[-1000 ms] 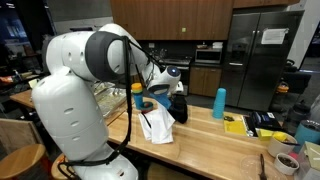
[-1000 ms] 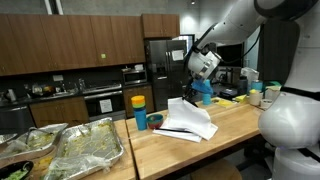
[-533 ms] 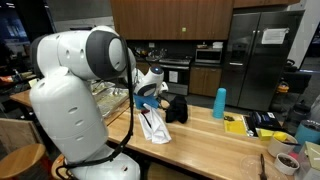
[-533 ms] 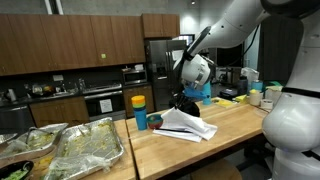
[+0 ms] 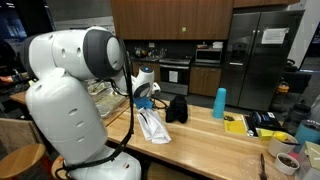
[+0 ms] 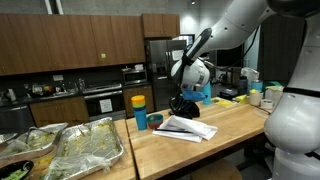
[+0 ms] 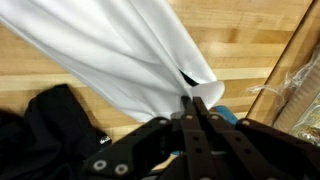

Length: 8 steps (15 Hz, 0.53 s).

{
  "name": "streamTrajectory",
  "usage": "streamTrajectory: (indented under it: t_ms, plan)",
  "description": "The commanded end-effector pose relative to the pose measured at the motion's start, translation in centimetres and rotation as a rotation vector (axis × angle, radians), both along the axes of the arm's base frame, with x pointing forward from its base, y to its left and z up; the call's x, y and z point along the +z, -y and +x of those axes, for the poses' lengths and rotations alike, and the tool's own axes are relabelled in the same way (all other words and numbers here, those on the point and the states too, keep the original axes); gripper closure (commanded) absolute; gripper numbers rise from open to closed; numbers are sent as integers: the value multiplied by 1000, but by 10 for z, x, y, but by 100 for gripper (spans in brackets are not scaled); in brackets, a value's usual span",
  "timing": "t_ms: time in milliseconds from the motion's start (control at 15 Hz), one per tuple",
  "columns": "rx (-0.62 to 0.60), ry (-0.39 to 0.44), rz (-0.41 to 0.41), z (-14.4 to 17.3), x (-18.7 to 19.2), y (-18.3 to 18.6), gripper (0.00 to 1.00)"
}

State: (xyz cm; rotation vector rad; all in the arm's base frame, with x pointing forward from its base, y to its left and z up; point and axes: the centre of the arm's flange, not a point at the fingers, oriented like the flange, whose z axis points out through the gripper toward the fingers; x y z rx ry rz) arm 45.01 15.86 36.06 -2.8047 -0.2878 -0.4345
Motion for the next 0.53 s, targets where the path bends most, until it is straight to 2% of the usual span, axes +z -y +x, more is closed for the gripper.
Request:
streamTrajectory:
  t_ms: [0, 467]
  plan:
    - [-3, 10, -23, -6, 9, 2, 63]
    - [-25, 28, -30, -3, 13, 10, 16]
